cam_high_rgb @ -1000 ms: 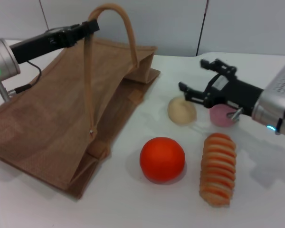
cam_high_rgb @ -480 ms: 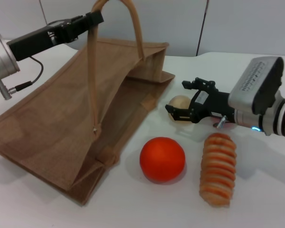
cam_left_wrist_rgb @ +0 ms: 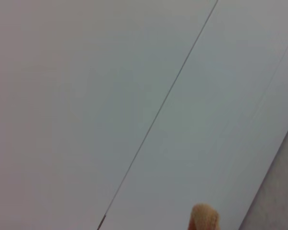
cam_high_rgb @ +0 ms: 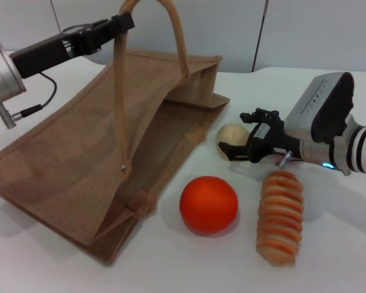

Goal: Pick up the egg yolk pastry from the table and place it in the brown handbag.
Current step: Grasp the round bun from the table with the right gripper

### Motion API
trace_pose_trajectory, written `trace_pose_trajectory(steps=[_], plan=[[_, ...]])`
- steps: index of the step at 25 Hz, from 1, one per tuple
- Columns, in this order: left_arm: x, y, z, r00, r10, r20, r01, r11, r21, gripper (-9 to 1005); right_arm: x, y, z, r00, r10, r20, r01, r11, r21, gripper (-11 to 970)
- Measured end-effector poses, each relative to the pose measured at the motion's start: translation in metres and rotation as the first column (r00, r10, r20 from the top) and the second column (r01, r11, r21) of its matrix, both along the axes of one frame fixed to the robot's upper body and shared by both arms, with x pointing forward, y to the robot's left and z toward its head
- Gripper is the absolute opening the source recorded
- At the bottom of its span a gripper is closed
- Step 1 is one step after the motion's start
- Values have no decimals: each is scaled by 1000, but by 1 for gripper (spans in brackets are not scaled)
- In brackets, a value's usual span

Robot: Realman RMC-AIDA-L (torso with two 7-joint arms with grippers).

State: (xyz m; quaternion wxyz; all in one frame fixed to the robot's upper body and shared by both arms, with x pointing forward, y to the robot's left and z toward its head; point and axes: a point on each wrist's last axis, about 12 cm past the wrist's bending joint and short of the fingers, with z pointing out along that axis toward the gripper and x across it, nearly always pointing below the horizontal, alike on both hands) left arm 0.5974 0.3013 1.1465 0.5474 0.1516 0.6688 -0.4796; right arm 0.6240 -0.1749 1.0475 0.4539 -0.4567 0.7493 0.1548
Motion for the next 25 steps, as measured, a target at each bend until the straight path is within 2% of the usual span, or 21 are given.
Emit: trace_pose_trajectory(steps=[3, 16, 25], plan=[[0, 0, 0, 1000, 0, 0, 0, 1000, 0, 161, 1, 1, -1, 1000, 9, -25, -10, 999, -33, 777], [0, 0, 0, 1000, 3, -1, -3, 1000, 1, 173, -1, 6, -1, 999, 28, -35, -30, 999, -40, 768], [0, 0, -1, 1000, 6, -2, -6, 1000, 2, 182, -1, 7, -2, 999, 30, -37, -31, 999, -40, 715]])
